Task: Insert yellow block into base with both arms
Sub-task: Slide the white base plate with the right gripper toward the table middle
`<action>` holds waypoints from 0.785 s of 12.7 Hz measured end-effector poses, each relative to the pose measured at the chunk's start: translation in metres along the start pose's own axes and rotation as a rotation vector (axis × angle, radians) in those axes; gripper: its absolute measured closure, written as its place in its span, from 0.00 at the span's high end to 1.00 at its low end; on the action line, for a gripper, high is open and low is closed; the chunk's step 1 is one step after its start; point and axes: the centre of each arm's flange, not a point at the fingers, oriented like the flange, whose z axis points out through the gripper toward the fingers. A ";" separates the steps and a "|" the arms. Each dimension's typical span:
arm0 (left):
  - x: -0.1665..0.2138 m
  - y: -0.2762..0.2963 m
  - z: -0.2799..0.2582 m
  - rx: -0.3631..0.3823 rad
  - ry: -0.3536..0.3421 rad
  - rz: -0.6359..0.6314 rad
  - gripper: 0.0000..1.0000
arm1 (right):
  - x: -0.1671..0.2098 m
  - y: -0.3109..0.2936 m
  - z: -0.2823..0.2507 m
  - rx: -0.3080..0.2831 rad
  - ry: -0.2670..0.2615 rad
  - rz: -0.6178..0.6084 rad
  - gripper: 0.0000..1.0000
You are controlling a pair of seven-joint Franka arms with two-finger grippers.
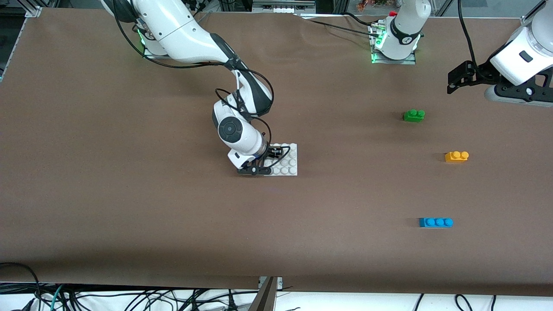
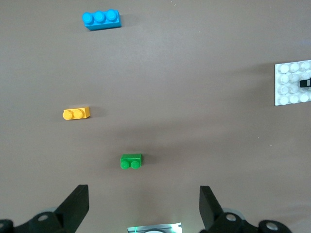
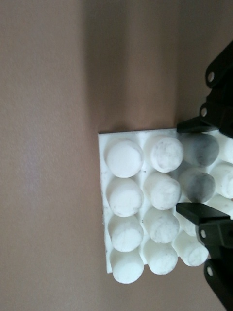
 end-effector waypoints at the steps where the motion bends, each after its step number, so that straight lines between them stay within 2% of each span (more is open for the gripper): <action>1: 0.000 0.000 0.000 0.000 0.000 0.000 1.00 | -0.001 -0.003 0.001 0.001 0.000 -0.001 0.63; 10: 0.000 0.000 0.000 0.000 0.000 0.000 1.00 | -0.009 -0.033 0.011 0.021 0.011 -0.010 0.63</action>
